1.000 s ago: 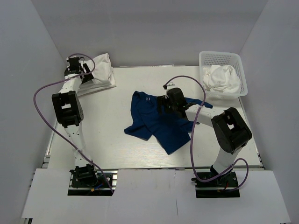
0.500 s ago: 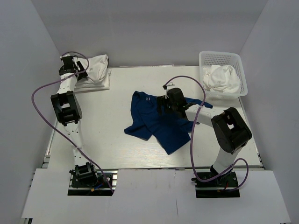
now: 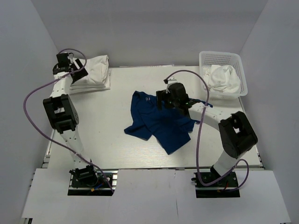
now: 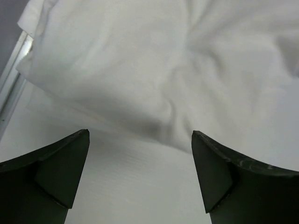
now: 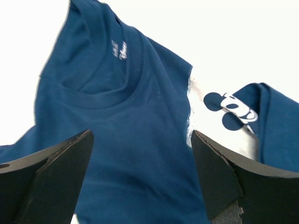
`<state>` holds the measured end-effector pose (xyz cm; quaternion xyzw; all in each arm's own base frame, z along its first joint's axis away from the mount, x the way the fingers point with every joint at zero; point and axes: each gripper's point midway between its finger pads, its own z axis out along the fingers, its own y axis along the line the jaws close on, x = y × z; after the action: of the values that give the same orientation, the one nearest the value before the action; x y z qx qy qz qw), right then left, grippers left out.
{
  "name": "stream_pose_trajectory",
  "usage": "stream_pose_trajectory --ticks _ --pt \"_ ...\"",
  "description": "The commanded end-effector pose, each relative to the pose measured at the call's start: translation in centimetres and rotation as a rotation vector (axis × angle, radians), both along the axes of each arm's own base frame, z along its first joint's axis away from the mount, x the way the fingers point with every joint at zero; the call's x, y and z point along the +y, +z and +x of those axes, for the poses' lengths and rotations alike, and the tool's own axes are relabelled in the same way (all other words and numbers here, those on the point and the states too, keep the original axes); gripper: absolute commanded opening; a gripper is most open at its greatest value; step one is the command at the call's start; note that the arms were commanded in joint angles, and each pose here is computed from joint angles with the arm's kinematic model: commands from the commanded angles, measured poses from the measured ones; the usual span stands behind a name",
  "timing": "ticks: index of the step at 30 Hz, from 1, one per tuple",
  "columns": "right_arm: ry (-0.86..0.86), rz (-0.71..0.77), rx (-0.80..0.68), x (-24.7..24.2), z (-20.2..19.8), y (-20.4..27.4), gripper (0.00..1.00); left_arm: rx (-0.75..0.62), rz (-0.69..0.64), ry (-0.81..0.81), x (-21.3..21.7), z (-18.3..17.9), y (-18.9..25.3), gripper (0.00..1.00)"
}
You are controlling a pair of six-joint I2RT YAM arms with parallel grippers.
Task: Fold and stack the t-shirts
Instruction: Flatten out the tshirt
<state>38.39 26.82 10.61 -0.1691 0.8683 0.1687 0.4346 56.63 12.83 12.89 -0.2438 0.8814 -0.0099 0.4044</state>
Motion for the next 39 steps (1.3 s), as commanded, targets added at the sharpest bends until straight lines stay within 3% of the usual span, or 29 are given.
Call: stream_pose_trajectory --ticks 1,3,4,10,15,18,22,28,33,39 --pt "0.010 0.058 -0.059 -0.1 -0.9 4.5 0.90 -0.175 -0.125 -0.173 -7.2 -2.5 11.3 1.00" --pt "0.039 0.030 -0.026 -0.4 -2.3 3.7 0.90 -0.162 -0.183 -0.224 -10.3 -4.5 10.5 1.00" --pt "0.062 0.040 -0.043 -0.2 -2.9 4.6 0.90 -0.222 -0.169 -0.252 -11.6 -5.9 13.2 1.00" --pt "0.110 -0.076 0.037 -1.1 -7.5 2.5 0.90 -0.191 -0.237 -0.415 -22.5 -13.5 9.1 1.00" --pt "0.202 -0.154 0.127 -1.3 -12.1 -0.3 0.90 0.060 -0.238 -0.532 -29.6 -21.6 0.7 1.00" --pt "0.278 -0.235 0.164 -2.2 -15.2 -2.3 0.90 0.197 -0.175 -0.559 -31.1 -25.7 -2.5 1.00" --pt "0.355 -0.263 0.245 -1.7 -18.5 -4.1 0.90 0.280 -0.161 -0.629 -32.4 -29.8 -5.5 1.00" --pt "0.401 -0.268 0.312 -1.3 -21.8 -6.7 0.90 0.367 -0.093 -0.594 -32.4 -30.6 -9.2 1.00" --pt "0.384 -0.368 0.356 -2.4 -22.6 -8.9 0.89 0.349 -0.011 -0.478 -30.7 -29.2 -8.9 1.00" --pt "0.341 -0.434 0.358 -3.3 -22.6 -9.9 0.86 0.343 0.069 -0.450 -29.6 -28.1 -9.2 1.00"
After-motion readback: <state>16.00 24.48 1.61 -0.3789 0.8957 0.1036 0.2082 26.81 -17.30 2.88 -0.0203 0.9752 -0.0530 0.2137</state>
